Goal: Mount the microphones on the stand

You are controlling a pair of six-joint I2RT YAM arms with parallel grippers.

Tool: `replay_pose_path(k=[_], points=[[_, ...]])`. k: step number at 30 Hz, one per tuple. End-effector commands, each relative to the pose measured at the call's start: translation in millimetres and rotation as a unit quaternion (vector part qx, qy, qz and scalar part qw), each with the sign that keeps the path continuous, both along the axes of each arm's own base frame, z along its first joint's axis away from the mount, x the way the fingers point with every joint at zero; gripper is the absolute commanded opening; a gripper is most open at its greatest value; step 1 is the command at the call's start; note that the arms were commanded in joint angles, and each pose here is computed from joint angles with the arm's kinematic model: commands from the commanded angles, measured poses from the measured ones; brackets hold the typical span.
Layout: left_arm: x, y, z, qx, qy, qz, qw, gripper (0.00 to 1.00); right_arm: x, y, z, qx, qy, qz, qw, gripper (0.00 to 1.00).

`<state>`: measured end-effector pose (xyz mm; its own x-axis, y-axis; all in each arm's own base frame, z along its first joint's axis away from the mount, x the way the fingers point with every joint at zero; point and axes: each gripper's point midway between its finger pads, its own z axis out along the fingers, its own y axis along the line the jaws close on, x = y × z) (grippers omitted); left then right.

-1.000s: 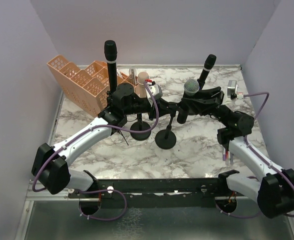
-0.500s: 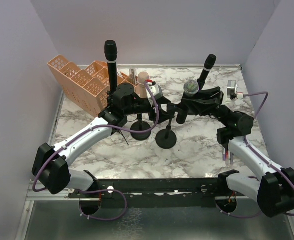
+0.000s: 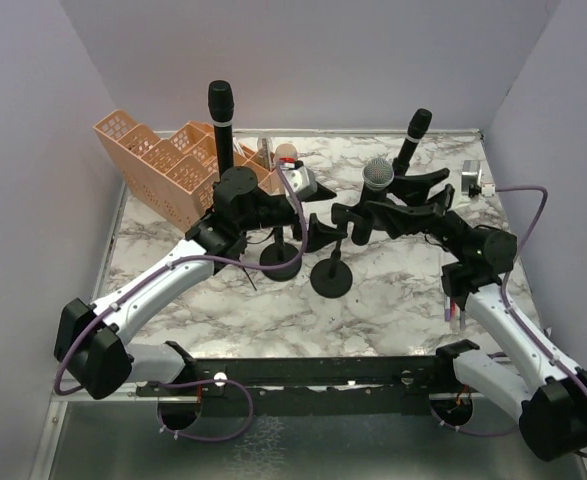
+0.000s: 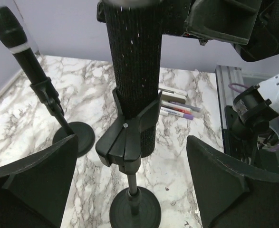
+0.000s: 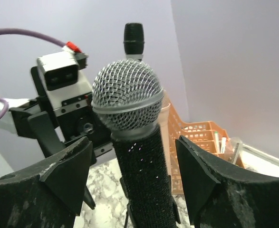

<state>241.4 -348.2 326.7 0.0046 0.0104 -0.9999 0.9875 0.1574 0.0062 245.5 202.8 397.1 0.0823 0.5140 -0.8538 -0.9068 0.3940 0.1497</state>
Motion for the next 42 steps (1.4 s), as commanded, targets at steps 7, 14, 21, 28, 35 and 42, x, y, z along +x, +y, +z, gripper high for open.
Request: replay_pose_path(k=[7,14,21,28,35,42], points=[[15,32,40,-0.069,0.055,0.139,0.986,0.94,21,-31,19,-0.007,0.121,-0.124,0.985,0.76],[22,67,13,-0.077,0.173,0.256,0.948,0.99,27,-75,-9,0.008,0.228,-0.248,0.941,0.76],[11,120,-29,-0.049,0.274,0.381,0.882,0.99,15,-127,-85,-0.015,0.351,-0.378,0.857,0.76],[-11,164,-49,-0.056,0.285,0.439,0.851,0.99,-3,-119,-128,-0.075,0.372,-0.349,0.857,0.76],[-24,213,-38,-0.079,0.248,0.504,0.823,0.99,-6,-129,-155,-0.090,0.421,-0.372,0.822,0.76],[-42,262,-21,-0.116,0.209,0.559,0.794,0.99,-18,-178,-178,-0.069,0.496,-0.492,0.712,0.75]])
